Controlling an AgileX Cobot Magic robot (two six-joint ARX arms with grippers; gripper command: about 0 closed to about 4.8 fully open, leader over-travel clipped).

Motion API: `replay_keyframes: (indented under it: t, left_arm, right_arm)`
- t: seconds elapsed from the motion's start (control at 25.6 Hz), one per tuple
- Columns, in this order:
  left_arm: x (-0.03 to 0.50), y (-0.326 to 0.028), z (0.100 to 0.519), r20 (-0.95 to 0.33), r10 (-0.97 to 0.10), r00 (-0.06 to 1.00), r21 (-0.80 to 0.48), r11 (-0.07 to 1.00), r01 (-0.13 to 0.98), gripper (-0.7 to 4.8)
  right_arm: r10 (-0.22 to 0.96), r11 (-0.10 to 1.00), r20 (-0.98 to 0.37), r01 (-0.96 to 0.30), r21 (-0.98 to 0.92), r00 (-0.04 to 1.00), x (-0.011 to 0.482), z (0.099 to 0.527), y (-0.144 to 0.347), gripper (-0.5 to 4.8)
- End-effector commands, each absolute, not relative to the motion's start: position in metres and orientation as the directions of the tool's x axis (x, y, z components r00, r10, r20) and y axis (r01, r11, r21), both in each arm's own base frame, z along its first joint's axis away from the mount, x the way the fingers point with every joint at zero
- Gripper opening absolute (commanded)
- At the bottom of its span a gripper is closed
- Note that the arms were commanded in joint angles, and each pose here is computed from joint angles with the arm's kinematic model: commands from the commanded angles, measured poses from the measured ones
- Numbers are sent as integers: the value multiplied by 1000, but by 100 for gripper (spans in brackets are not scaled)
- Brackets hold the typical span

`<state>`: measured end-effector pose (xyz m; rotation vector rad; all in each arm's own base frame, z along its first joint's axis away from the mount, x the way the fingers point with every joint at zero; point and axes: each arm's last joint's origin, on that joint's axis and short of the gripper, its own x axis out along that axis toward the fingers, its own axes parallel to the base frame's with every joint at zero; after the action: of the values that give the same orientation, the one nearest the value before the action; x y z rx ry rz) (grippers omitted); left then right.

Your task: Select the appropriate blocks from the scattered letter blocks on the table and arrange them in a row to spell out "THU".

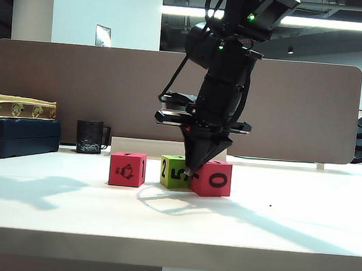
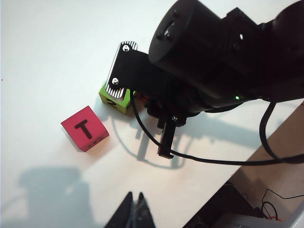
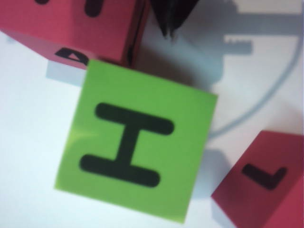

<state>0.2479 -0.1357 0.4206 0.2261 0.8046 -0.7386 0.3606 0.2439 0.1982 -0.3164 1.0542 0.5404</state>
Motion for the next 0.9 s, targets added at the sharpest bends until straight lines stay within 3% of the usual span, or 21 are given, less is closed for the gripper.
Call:
replay_keyframes:
  t: [0.04,0.35,0.9]
  left_arm:
    - [246,-135,423,-717,-517,468,-81,728,681,-6]
    - [246,-135,423,-721,-515,464,-83,728,681,-6]
    - [247,-136,423,-714,-515,474,-76,730,680,-6]
  right_arm:
    - [253,838,-866,-544,-26,431,365,201,243,-5]
    - [211,860,-857,-507,-67,471,371,202,236,-5]
    - [296,849,-812,-528,-17,503,377,212,239,-5]
